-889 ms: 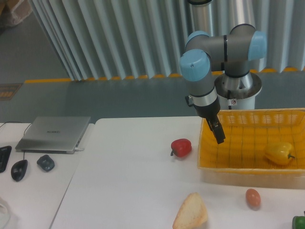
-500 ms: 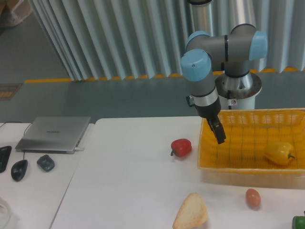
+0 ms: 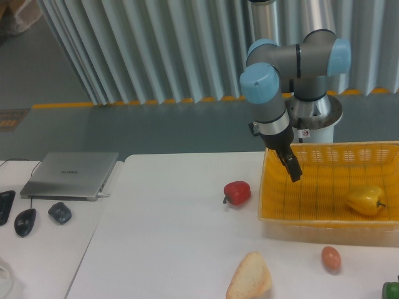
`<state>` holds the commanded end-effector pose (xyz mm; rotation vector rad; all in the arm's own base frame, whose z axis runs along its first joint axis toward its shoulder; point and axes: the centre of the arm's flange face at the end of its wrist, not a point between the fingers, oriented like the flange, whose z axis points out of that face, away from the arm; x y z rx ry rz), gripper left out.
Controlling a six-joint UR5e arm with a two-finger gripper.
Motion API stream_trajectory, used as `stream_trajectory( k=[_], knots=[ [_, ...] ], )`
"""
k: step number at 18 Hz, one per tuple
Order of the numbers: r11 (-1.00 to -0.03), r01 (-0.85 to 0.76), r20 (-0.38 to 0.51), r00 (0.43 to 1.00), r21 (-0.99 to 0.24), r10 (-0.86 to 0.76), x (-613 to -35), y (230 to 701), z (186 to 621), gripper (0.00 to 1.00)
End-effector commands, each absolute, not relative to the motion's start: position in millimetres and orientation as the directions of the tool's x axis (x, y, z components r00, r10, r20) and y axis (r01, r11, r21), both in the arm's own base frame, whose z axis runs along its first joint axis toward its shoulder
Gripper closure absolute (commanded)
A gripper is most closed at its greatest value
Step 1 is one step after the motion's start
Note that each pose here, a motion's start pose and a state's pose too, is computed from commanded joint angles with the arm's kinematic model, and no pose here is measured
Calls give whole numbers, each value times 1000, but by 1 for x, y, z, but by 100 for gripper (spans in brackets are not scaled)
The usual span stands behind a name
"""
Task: Place the yellow pepper on the table
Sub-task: 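Move the open gripper over the yellow pepper in the basket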
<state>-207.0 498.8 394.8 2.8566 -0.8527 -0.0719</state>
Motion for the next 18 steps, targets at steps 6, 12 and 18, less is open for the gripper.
stream_trajectory(
  k=[6,12,18],
  knots=[
    [-830,-534,-39,837,162,-547,-211,493,393,0],
    [-557,-749,36,607,358,-794,-235,493,385,2],
    [-486,-800,74,542,353,-837,-255,485,386,0]
  ],
)
